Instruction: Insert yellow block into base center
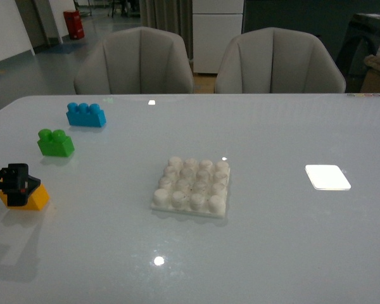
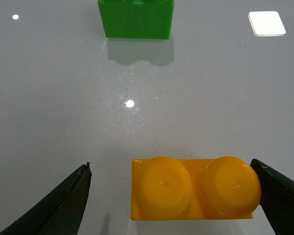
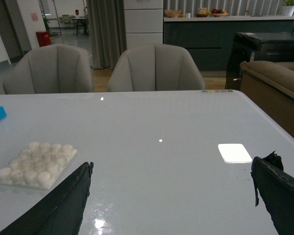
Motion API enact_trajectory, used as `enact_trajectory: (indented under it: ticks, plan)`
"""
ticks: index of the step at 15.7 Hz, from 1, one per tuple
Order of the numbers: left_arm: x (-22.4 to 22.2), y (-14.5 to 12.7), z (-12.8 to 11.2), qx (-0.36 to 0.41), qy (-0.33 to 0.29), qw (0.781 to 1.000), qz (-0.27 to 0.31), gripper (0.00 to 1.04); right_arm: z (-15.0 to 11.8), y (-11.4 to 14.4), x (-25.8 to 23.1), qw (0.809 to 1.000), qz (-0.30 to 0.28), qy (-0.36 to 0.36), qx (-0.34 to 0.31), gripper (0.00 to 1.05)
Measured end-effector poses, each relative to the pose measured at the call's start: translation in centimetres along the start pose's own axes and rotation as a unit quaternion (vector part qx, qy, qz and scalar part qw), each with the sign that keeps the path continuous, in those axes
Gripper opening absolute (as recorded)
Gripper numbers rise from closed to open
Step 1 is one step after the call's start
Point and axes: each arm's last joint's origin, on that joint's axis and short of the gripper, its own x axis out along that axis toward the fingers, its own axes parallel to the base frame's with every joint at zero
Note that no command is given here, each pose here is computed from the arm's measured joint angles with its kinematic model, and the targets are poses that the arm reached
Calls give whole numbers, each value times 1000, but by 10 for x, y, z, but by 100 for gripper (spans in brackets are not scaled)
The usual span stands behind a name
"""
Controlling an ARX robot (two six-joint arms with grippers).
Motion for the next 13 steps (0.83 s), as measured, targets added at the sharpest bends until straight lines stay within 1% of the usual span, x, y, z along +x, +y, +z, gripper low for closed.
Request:
enact_trajectory:
  ticks: [3, 4, 5, 6, 7, 11, 13]
  plan:
    - [4, 1, -2, 0, 0, 1000, 2, 97, 0, 0, 0, 1000, 0, 0, 0, 98]
    - [4, 1, -1, 0, -2, 1000, 2, 89, 0, 0, 0, 1000, 0, 0, 0, 98]
    - [4, 1, -1, 1, -3, 1000, 2, 76, 0, 0, 0, 1000, 0, 0, 0, 98]
    - [5, 0, -1, 1, -5, 1000, 2, 67, 0, 0, 0, 1000, 0, 0, 0, 98]
    - [5, 1, 1, 2, -9, 1000, 3, 61, 0, 0, 0, 1000, 0, 0, 0, 98]
    - [5, 1, 2, 1, -9, 1000, 3, 60, 0, 0, 0, 1000, 0, 0, 0, 98]
    - [2, -4, 2, 1, -9, 1000, -1, 60, 0, 0, 0, 1000, 0, 0, 0, 98]
